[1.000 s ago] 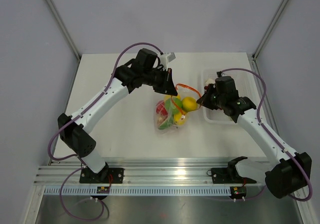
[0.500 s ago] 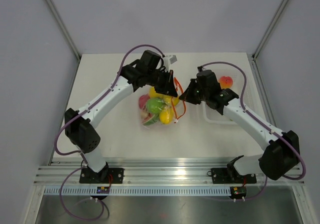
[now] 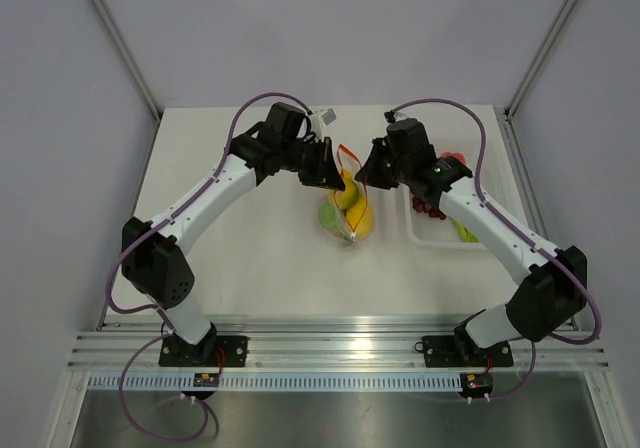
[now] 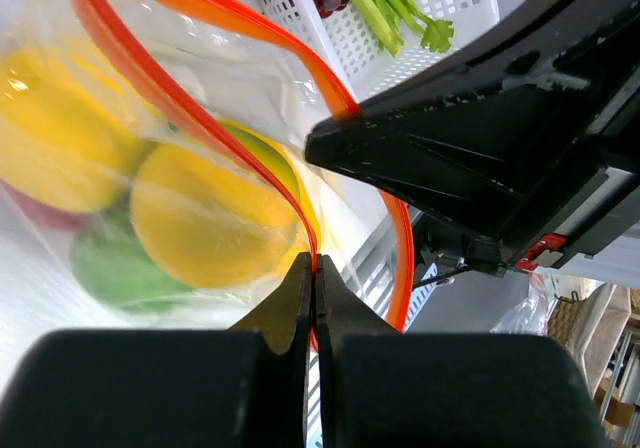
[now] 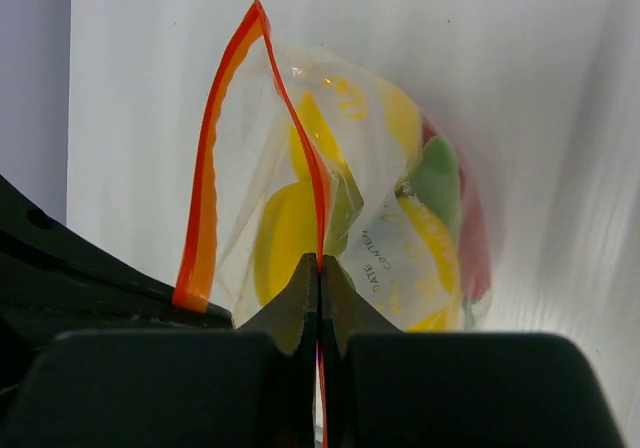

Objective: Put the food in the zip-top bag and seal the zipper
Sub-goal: Adjust the zipper food storage bag at the center of the board.

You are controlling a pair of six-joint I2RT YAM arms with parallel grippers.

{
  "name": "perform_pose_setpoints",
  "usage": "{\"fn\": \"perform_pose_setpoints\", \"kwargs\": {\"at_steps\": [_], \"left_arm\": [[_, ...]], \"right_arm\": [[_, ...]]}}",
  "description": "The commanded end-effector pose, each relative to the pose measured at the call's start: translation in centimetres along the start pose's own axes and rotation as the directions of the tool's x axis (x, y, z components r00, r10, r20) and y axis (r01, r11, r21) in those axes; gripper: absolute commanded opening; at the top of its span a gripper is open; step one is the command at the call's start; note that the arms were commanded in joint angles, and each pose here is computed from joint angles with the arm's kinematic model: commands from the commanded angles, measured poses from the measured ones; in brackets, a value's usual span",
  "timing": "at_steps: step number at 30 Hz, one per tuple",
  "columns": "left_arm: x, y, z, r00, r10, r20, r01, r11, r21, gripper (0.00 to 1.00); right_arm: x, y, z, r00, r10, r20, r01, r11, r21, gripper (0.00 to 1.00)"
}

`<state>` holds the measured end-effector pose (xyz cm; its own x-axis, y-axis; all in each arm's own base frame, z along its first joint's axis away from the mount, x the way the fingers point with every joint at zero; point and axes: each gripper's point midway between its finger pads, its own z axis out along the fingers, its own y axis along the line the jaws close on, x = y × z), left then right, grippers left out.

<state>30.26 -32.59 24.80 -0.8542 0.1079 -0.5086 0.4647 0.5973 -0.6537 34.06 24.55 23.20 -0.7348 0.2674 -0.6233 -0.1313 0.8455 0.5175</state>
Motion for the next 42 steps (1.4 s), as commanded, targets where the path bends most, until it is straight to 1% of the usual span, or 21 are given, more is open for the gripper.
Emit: {"fn": "perform_pose_setpoints", "kwargs": {"at_steps": [1,2,4,5,6,7,8,10,14,16,21,22,26,28,29,32,33,34,37,39,42], "left_arm": [[-0.9,-2.7,-1.4,0.998,0.026,0.063,-0.031,0.996,0.082,0.0],[-1.1,-2.7,-1.3,0.997,0.013,0.071,-0.018,0.997,0.08,0.0],[-1.2,-2.4,-1.2,0.996,-0.014,0.083,0.009,0.998,0.062,0.0],[-1.7,-2.0,-1.2,0.993,-0.042,0.112,0.038,0.999,0.038,0.0],[-2.0,-1.9,-1.2,0.99,-0.056,0.129,0.053,0.998,0.028,0.0],[-1.9,-1.6,-1.3,0.987,-0.077,0.143,0.076,0.997,0.013,0.0],[-2.4,-1.3,-1.3,0.979,-0.103,0.176,0.105,0.994,-0.006,0.0],[-2.3,-0.9,-1.5,0.971,-0.128,0.203,0.134,0.991,-0.016,0.0],[-3.0,-0.8,-2.1,0.944,-0.167,0.284,0.175,0.985,-0.004,0.0],[-3.1,-0.9,-2.3,0.938,-0.174,0.301,0.182,0.983,0.0,0.0],[-3.3,-1.0,-2.7,0.922,-0.197,0.334,0.205,0.979,0.012,0.0],[-3.2,-0.9,-2.7,0.921,-0.201,0.334,0.209,0.978,0.013,0.0],[-3.3,-0.9,-2.6,0.916,-0.214,0.339,0.221,0.975,0.019,0.0],[-3.2,-0.9,-2.6,0.917,-0.217,0.335,0.223,0.975,0.02,0.0],[-3.2,-0.9,-2.6,0.916,-0.217,0.337,0.222,0.975,0.023,0.0],[-2.9,-0.8,-2.1,0.919,-0.224,0.325,0.227,0.973,0.028,0.0],[-2.9,-0.8,-2.0,0.918,-0.225,0.326,0.228,0.973,0.029,0.0],[-2.7,-0.6,-1.7,0.92,-0.23,0.318,0.234,0.972,0.025,0.0],[-2.5,-0.6,-1.4,0.922,-0.234,0.308,0.237,0.971,0.027,0.0],[-2.5,-0.7,-1.6,0.922,-0.231,0.311,0.235,0.972,0.027,0.0],[-2.5,-0.8,-1.7,0.923,-0.227,0.31,0.229,0.973,0.029,0.0]], "right_arm": [[-1.3,2.1,0.5,0.996,-0.087,0.012,0.088,0.992,-0.086,0.0],[-2.0,2.8,0.3,0.995,-0.095,0.027,0.098,0.99,-0.105,0.01],[-2.3,3.4,0.7,0.993,-0.12,0.02,0.122,0.984,-0.126,0.07],[-3.1,4.2,0.3,0.991,-0.129,0.035,0.133,0.981,-0.141,0.14],[-3.0,4.0,0.2,0.99,-0.14,0.02,0.142,0.982,-0.128,0.32],[-3.3,4.1,0.0,0.989,-0.143,0.024,0.145,0.982,-0.125,0.44],[-3.5,4.1,-0.3,0.989,-0.146,0.031,0.148,0.981,-0.123,0.53],[-4.1,3.8,-1.6,0.987,-0.149,0.067,0.155,0.983,-0.099,0.68],[-3.8,2.4,-3.8,0.984,-0.158,0.085,0.162,0.986,-0.042,0.78],[-3.8,2.2,-5.3,0.982,-0.156,0.106,0.161,0.986,-0.039,0.79],[-1.5,0.3,-7.5,0.988,-0.123,0.098,0.125,0.992,-0.011,0.83],[-1.3,0.4,-8.6,0.986,-0.118,0.115,0.121,0.992,-0.022,0.83],[1.0,-1.3,-10.4,0.987,-0.096,0.128,0.091,0.995,0.043,0.83],[1.9,-1.3,-11.7,0.987,-0.054,0.154,0.048,0.998,0.046,0.83],[2.9,-1.8,-11.5,0.989,-0.015,0.149,0.006,0.998,0.057,0.83],[5.6,-1.3,-11.4,0.991,0.019,0.136,-0.022,1.0,0.02,0.82],[5.6,-1.0,-11.1,0.986,0.048,0.162,-0.051,0.999,0.015,0.81],[7.1,-0.5,-10.3,0.991,0.026,0.128,-0.028,1.0,0.013,0.81],[8.4,0.7,-8.7,0.993,-0.021,0.113,0.016,0.999,0.046,0.81],[7.8,0.4,-8.0,0.988,-0.038,0.147,0.024,0.995,0.093,0.8],[7.0,0.8,-6.9,0.98,-0.056,0.191,0.04,0.995,0.09,0.74]]}}
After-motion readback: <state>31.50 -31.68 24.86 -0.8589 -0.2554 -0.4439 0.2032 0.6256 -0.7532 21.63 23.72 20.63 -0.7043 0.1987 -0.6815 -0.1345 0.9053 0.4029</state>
